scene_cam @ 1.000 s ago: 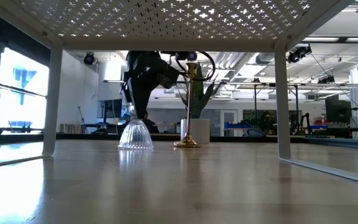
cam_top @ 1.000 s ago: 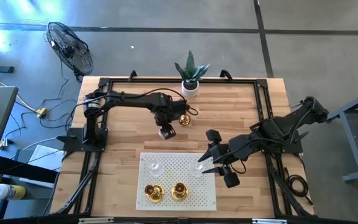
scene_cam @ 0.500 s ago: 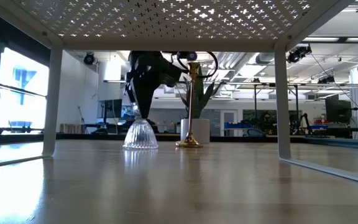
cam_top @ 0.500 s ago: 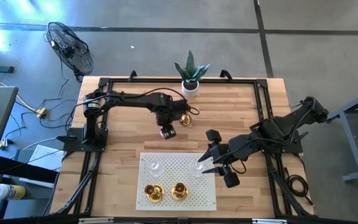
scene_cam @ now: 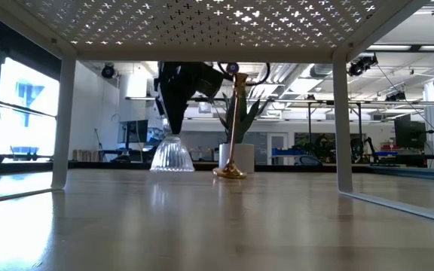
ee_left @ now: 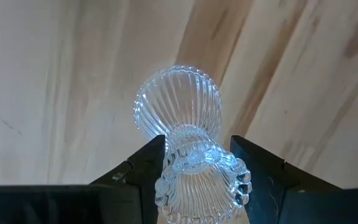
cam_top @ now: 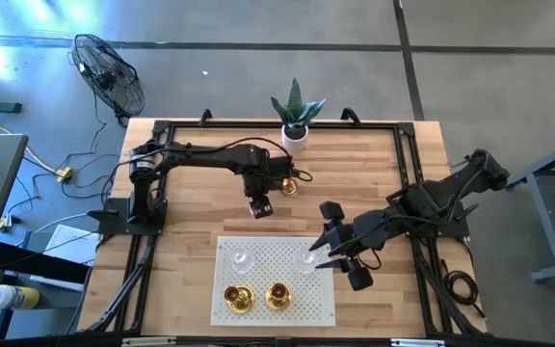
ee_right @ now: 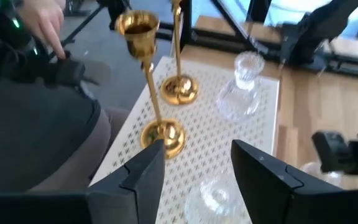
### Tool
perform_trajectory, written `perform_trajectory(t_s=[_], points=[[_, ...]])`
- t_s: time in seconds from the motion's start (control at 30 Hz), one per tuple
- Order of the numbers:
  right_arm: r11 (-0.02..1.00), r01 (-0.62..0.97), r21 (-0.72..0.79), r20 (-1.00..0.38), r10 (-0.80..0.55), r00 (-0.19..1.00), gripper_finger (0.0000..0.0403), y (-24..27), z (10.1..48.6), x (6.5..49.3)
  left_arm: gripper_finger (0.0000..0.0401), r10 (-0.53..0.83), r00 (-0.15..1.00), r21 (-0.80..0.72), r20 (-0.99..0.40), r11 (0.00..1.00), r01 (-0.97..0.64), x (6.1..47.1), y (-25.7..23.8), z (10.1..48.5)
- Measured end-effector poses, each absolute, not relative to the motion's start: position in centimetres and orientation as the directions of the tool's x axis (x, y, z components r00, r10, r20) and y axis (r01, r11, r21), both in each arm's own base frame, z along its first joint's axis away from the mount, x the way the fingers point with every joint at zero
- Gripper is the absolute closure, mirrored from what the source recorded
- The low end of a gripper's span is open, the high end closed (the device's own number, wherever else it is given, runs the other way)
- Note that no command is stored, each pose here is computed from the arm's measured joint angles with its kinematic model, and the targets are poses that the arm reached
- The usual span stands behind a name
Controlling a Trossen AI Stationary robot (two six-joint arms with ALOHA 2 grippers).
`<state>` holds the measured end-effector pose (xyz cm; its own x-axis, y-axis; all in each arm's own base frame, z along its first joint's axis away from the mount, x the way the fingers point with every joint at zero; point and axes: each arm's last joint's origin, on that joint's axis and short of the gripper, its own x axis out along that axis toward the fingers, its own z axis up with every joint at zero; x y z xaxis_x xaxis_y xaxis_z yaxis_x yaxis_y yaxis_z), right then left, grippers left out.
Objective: Pick & Place candle stick holders
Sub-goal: Put the transparent candle holder on the shelf
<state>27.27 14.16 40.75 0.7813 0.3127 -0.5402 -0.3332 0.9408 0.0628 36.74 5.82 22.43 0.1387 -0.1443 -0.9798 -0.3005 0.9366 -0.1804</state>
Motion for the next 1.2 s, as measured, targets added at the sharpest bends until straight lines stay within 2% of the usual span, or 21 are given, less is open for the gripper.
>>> perform_trajectory(t_s=[0.13,0.3,0.43,0.63,0.83,1.0,1.2], points=[[0.935,-0.345,0.079,-0.586,0.324,0.743,0.0226,14.5,40.0,27.4,0.0243,-0.146,0.095,-0.167,-0.985,0.946,-0.278,36.7,4.7,23.9],[0.919,-0.390,0.051,-0.625,0.334,0.706,0.0226,15.8,39.0,27.5,0.0243,-0.081,0.089,-0.101,-0.993,0.964,-0.245,36.9,3.3,27.1],[0.881,-0.473,-0.020,-0.634,0.354,0.688,0.0226,17.1,38.7,27.0,0.0243,-0.065,0.163,-0.100,-0.984,0.972,-0.213,37.4,2.3,30.1],[0.855,-0.498,-0.143,-0.626,0.312,0.715,0.0226,18.8,38.7,25.8,0.0243,-0.041,0.288,-0.100,-0.957,0.976,-0.195,37.7,1.2,34.1],[0.824,-0.538,-0.175,-0.621,0.332,0.710,0.0226,20.1,38.7,24.8,0.0243,-0.022,0.303,-0.092,-0.953,0.971,-0.221,37.0,0.8,36.3],[0.838,-0.493,-0.234,-0.607,0.271,0.747,0.0226,20.4,38.8,24.5,0.0243,-0.004,0.319,-0.081,-0.948,0.970,-0.229,36.6,0.9,37.6],[0.841,-0.380,-0.385,-0.566,0.110,0.817,0.0226,20.2,38.8,24.5,0.0243,-0.011,0.398,-0.105,-0.917,0.971,-0.214,35.7,0.8,40.6]])
